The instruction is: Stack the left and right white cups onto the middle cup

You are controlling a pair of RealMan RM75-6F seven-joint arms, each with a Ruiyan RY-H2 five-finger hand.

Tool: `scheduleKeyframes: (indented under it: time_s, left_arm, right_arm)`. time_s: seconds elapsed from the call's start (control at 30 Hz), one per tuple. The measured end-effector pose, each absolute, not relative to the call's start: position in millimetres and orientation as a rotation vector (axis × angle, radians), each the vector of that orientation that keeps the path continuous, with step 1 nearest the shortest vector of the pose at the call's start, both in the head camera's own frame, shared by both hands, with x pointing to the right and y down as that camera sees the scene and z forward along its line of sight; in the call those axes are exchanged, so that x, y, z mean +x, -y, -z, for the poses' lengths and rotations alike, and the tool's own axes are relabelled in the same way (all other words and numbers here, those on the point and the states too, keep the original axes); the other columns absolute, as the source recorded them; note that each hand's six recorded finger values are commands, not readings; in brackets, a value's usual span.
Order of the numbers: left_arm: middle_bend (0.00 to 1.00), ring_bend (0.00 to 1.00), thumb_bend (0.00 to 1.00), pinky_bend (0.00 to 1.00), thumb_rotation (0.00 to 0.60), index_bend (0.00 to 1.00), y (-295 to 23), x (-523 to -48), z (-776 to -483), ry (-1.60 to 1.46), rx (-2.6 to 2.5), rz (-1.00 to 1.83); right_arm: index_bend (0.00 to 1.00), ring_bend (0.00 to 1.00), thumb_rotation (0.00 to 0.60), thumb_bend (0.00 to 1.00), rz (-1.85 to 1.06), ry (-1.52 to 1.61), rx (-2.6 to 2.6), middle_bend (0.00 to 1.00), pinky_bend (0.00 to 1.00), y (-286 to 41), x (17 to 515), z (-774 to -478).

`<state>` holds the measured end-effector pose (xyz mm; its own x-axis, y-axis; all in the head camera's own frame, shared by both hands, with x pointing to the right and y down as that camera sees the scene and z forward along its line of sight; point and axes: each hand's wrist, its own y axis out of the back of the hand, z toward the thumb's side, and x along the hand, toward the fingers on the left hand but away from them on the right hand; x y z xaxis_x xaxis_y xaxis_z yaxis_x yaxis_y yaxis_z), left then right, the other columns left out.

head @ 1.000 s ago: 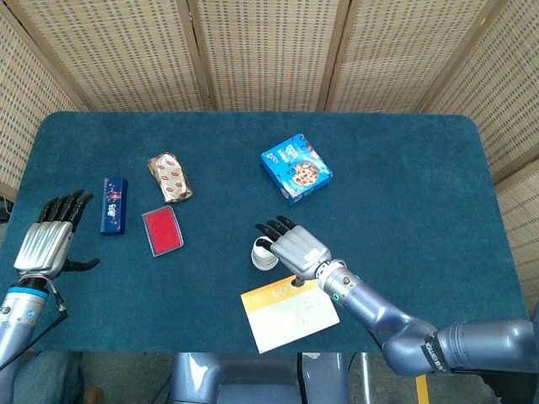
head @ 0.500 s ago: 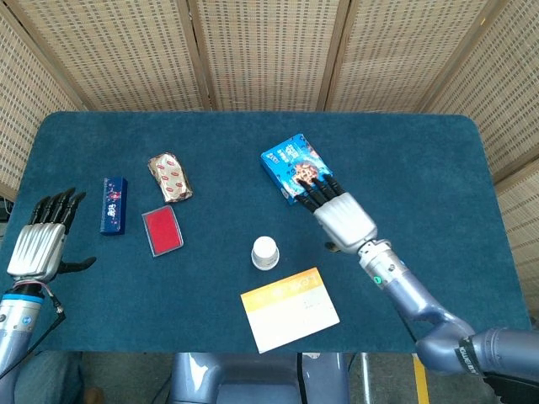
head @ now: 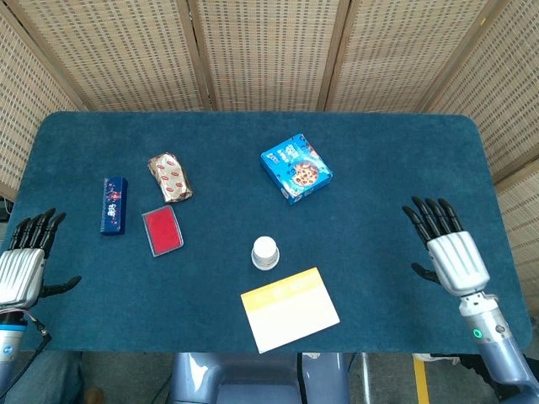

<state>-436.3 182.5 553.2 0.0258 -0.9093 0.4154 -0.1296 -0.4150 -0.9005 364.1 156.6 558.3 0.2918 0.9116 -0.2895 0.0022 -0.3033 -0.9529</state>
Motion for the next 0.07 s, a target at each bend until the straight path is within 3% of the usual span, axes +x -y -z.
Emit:
scheduleKeyframes:
  time_s: [0.07]
  left_arm:
    - [0.00, 0.00, 0.00, 0.00, 0.600, 0.00, -184.8, -437.0, -553.1, -1.072, -1.633, 1.439]
  right_arm:
    - [0.00, 0.00, 0.600, 0.00, -1.179, 0.867, -1.592, 0.00, 0.00, -168.1, 373.8, -559.0]
